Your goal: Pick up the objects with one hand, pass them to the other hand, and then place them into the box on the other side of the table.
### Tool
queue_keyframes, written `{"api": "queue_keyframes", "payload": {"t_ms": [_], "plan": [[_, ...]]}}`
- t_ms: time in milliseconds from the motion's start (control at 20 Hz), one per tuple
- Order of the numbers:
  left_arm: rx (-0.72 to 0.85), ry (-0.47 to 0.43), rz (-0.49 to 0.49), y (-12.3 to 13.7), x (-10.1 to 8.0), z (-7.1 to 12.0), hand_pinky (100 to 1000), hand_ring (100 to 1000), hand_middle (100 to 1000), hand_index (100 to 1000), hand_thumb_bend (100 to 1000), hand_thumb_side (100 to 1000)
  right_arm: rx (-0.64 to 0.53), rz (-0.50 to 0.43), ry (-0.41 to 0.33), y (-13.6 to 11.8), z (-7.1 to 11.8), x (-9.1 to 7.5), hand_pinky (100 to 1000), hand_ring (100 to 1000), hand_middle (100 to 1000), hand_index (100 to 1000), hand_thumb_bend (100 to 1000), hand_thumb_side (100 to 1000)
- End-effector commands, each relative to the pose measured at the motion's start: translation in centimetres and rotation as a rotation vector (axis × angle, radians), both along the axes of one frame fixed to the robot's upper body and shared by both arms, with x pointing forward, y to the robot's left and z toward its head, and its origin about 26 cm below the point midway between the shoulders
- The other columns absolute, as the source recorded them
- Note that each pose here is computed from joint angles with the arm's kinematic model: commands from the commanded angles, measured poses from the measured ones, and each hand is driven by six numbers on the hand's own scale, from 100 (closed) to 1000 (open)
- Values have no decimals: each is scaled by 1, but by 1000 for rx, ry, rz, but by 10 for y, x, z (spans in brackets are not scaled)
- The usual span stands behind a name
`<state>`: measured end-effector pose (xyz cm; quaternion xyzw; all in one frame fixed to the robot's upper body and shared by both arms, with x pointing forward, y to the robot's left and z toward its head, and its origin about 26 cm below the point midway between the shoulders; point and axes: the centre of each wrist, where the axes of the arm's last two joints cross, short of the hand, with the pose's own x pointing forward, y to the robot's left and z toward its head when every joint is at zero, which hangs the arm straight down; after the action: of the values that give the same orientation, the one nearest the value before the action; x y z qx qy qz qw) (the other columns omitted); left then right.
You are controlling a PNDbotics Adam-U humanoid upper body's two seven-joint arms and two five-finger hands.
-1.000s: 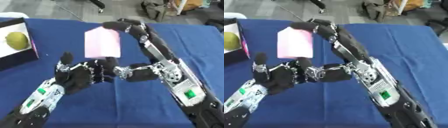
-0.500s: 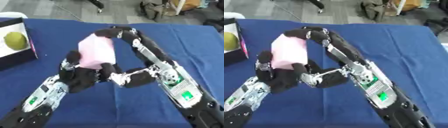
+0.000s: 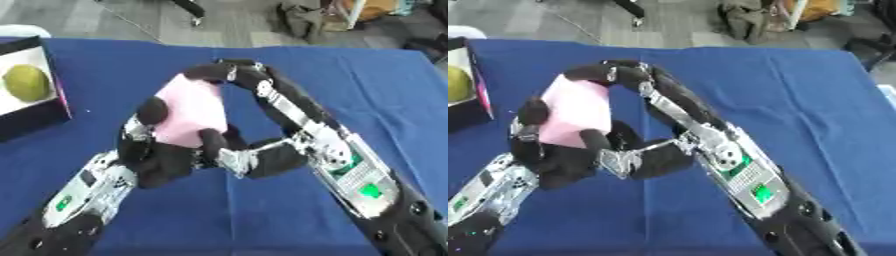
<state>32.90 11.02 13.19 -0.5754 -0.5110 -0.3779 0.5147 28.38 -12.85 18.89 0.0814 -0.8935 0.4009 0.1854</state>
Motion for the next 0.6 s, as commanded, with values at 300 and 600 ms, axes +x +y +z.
{"api": "queue_keyframes", "payload": {"t_ms": [300,600], "plan": [[-11,-9,33,-2,-1,10,858,788,614,687,462,659,-9,6,-10,-3,5,-3,749,775,565,832,100,326],[0,12,92,-3,-1,9,820,735,537,592,410,654,-18,10,-7,-4,5,-3,765,773,562,826,100,330]]}}
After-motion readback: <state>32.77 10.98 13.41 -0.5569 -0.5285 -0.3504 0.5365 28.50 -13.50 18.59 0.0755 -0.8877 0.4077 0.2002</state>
